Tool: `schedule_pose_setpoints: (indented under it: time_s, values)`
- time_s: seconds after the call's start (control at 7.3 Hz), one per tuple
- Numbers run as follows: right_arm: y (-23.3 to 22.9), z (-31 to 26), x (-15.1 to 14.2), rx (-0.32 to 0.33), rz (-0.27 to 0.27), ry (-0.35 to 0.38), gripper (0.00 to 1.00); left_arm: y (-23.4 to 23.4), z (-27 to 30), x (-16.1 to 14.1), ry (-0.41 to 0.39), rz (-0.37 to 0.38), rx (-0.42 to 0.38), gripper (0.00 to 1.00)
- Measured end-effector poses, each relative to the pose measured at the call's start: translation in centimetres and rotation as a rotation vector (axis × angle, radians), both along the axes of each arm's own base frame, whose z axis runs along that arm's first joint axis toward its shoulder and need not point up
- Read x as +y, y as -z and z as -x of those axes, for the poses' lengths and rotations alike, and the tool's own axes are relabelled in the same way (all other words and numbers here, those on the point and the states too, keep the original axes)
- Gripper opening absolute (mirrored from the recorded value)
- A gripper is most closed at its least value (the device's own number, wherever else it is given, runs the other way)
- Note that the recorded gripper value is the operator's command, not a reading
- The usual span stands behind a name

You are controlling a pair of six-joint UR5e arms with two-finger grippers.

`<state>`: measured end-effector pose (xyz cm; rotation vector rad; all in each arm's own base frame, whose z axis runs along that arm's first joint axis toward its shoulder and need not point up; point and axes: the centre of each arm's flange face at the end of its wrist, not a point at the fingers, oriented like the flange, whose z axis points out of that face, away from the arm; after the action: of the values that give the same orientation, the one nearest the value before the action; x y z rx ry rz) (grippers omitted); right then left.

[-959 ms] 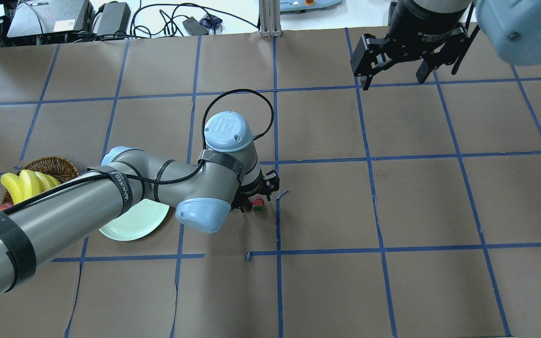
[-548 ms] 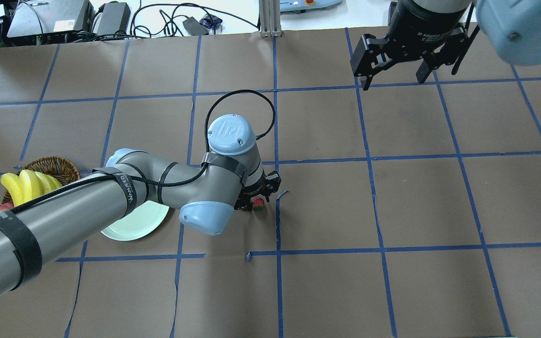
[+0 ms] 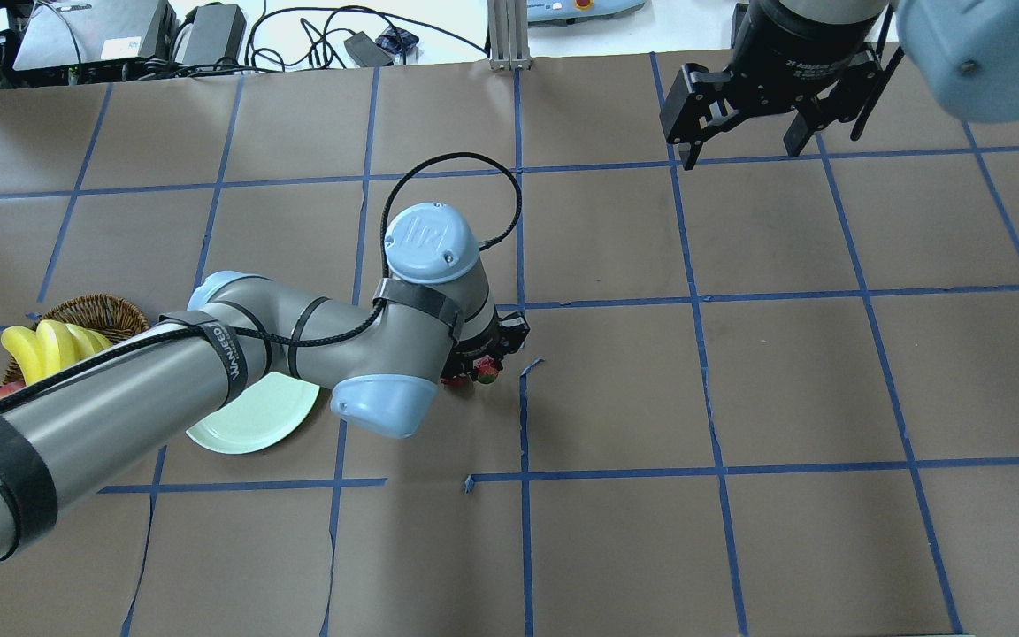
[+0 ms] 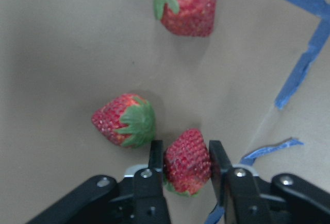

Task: Collect all strawberries into plate
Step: 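Carry the strawberry onto the green plate and open the left gripper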

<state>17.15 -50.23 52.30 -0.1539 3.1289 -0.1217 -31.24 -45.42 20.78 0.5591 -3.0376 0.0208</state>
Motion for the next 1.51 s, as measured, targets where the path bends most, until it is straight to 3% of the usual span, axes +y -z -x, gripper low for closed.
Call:
schedule_pose_setpoints:
  time_s: [0.14, 0.55, 0.96, 1.1, 1.23, 1.51]
  values:
    - [0.0, 0.0, 0.0, 0.000, 0.000, 0.000, 1.00, -1.9, -1.2, -0.8, 0.029, 0.020, -0.034, 0.00]
    - [0.0, 0.0, 0.0, 0.000, -0.001, 0.000, 1.00, -6.0, -10.6, -4.0, 0.142, -0.023, -0.092, 0.00]
    - [0.0, 0.0, 0.0, 0.000, 0.000, 0.000, 1.00, -3.1, -21.7, -4.0, 0.271, -0.122, -0.093, 0.00]
    - [0.0, 0.0, 0.0, 0.000, -0.001, 0.000, 1.00, -1.5, -24.8, -3.3, 0.287, -0.161, -0.077, 0.80]
    - [0.0, 0.0, 0.0, -0.001, -0.001, 0.000, 1.00, -0.1, -26.5, -2.6, 0.291, -0.193, -0.059, 0.90]
    - [0.0, 0.0, 0.0, -0.001, -0.001, 0.000, 1.00, 0.2, -26.7, -2.1, 0.290, -0.200, -0.048, 0.92]
